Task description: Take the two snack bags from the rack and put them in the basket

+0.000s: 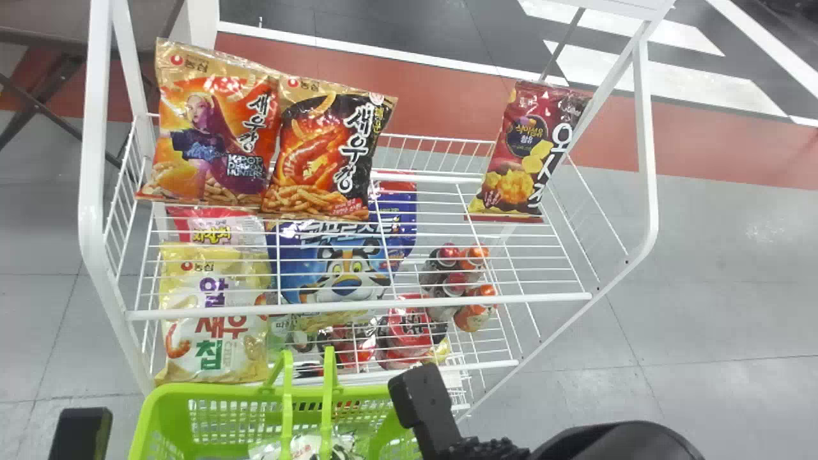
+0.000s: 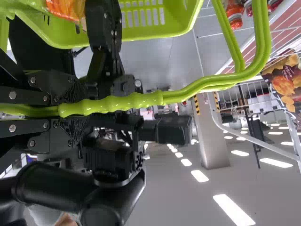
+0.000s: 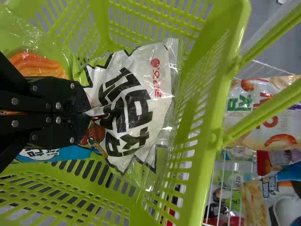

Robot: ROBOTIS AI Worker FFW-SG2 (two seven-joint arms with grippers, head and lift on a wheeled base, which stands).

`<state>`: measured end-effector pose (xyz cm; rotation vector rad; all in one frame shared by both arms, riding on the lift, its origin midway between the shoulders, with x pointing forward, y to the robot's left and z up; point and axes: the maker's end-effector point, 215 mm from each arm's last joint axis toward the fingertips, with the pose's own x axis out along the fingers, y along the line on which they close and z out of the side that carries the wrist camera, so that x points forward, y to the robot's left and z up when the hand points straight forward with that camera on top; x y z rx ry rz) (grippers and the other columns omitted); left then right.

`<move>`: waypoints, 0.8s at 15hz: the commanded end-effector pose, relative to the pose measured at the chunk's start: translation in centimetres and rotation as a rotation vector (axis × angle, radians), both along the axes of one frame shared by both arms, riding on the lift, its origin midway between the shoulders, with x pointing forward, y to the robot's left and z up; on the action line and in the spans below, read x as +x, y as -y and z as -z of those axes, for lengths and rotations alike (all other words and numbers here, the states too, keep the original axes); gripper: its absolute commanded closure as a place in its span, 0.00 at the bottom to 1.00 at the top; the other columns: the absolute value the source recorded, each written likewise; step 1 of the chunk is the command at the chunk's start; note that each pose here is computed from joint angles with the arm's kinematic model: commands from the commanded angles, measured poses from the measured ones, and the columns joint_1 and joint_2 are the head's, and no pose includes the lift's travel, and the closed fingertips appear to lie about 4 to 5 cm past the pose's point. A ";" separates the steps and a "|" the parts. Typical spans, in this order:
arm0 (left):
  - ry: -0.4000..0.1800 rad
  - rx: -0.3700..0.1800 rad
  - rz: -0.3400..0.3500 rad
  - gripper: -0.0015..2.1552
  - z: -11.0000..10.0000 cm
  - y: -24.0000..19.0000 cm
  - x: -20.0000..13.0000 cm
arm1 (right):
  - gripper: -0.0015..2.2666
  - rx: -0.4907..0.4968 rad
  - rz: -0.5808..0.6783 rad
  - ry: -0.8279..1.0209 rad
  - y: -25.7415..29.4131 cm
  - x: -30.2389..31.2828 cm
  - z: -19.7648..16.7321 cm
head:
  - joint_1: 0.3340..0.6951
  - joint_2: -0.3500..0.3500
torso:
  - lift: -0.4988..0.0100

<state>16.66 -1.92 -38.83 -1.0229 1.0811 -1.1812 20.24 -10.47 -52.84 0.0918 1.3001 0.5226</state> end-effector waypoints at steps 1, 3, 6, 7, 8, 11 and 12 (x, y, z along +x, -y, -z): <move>0.004 0.002 0.000 0.82 -0.1 -0.1 -0.1 | 0.53 -0.004 -0.012 -0.018 -0.1 -0.5 0.1 | 1.00 0.00 | 0.96; 0.002 0.005 -0.003 0.82 0.0 -0.2 -0.1 | 0.00 -0.009 0.005 0.025 1.0 0.4 -1.4 | 1.00 0.00 | 0.96; 0.002 0.005 -0.003 0.82 0.0 -0.2 -0.1 | 0.02 0.010 0.049 0.150 3.2 4.1 -5.8 | 1.00 0.00 | 0.96; 0.001 0.005 -0.003 0.82 0.0 -0.2 -0.1 | 0.03 0.029 0.059 0.181 3.7 5.0 -7.1 | 1.00 0.00 | 0.96; -0.001 0.002 -0.002 0.82 0.0 -0.2 -0.2 | 0.03 0.041 0.069 0.207 4.3 5.6 -8.3 | 1.00 0.00 | 0.96; -0.008 -0.001 -0.002 0.82 0.0 -0.3 -0.6 | 0.03 0.033 0.097 0.259 5.7 7.1 -10.0 | 1.00 0.00 | 0.96; -0.010 0.006 -0.002 0.82 0.2 -0.3 -0.6 | 0.03 0.027 0.104 0.286 6.0 8.3 -10.7 | 1.00 0.00 | 0.96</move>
